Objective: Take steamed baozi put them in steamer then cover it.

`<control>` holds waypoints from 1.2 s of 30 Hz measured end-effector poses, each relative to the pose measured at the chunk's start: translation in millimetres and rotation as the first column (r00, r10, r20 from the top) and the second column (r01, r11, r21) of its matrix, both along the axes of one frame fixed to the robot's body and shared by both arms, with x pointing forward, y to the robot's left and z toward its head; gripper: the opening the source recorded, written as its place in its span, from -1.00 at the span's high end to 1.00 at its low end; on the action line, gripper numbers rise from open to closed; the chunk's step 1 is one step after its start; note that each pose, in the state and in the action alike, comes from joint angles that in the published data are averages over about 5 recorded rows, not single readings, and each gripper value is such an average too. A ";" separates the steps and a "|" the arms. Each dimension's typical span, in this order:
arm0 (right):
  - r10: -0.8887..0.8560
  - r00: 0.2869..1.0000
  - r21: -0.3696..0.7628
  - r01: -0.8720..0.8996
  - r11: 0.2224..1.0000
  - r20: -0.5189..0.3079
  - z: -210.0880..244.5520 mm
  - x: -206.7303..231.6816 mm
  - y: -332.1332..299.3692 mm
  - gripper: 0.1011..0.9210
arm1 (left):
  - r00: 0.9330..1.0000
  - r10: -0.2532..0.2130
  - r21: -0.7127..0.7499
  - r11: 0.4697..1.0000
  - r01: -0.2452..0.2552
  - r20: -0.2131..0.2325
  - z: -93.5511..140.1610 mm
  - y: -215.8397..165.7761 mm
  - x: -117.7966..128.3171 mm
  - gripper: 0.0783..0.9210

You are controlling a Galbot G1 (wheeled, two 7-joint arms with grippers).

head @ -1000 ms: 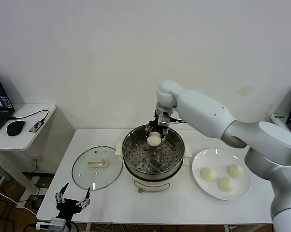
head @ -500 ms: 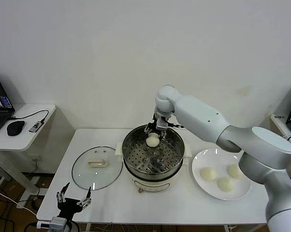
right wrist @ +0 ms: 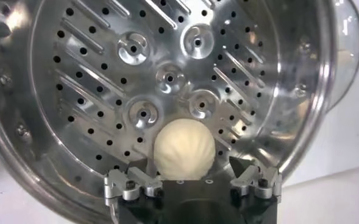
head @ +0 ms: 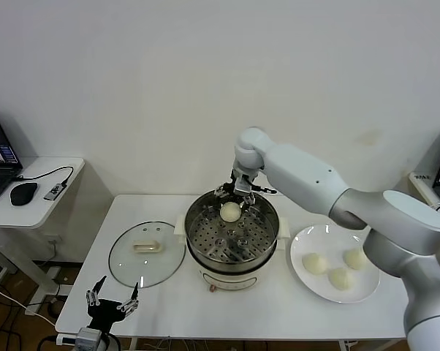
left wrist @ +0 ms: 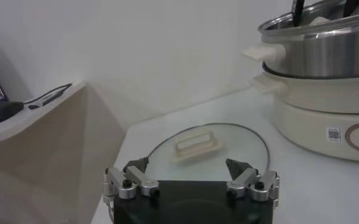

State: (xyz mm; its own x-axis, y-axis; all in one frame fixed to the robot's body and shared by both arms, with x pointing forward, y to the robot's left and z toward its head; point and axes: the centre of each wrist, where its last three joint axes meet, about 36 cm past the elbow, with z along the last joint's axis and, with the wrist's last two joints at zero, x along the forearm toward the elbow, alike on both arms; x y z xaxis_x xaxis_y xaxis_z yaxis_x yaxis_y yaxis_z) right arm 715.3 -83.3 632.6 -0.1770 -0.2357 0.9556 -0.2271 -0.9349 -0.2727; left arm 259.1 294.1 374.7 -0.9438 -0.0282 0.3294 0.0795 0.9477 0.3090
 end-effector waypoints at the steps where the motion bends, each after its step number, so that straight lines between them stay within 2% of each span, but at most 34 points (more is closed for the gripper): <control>1: -0.018 1.000 0.016 0.018 1.000 -0.006 6.4 -1.4 -3.8 -0.76 | 1.000 -0.001 0.000 1.000 0.001 0.001 0.7 -0.1 0.0 -0.77; 7: -0.173 0.983 0.135 0.180 0.974 -0.057 50.1 -11.2 -45.3 -0.76 | 1.000 -0.005 0.000 1.000 0.005 0.010 5.8 -1.1 0.1 -0.77; 13: -0.381 0.917 0.221 0.399 0.890 -0.120 83.8 -29.5 -107.0 -0.76 | 1.000 -0.014 -0.001 1.000 0.014 0.008 8.5 -3.3 1.8 -0.77; 16: -0.508 0.847 0.226 0.531 0.816 -0.156 90.5 -42.3 -139.3 -0.76 | 1.000 -0.021 0.002 1.000 0.021 0.002 10.0 -3.1 1.8 -0.77; 20: -0.664 0.719 0.202 0.695 0.690 -0.206 89.4 -61.6 -177.9 -0.76 | 1.000 -0.028 0.003 1.000 0.028 -0.004 12.4 -4.2 1.4 -0.77; 27: -0.837 0.488 0.097 0.872 0.480 -0.249 68.5 -94.4 -218.7 -0.76 | 0.999 -0.034 0.002 0.999 0.034 -0.008 15.3 -6.7 -2.3 -0.77; 36: -0.916 0.328 -0.003 0.941 0.338 -0.231 18.4 -120.0 -232.4 -0.76 | 0.999 -0.034 0.002 0.999 0.034 -0.009 20.2 -7.5 -6.4 -0.77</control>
State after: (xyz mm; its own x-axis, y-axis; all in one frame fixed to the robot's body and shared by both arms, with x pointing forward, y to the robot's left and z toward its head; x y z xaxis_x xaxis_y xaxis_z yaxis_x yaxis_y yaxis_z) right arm 595.3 -315.7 651.0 -0.2029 -0.1239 0.9713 -0.9765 -0.0486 -0.2101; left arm 252.8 286.5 394.9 -0.9411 0.0027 0.3382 0.1142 0.9438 0.3101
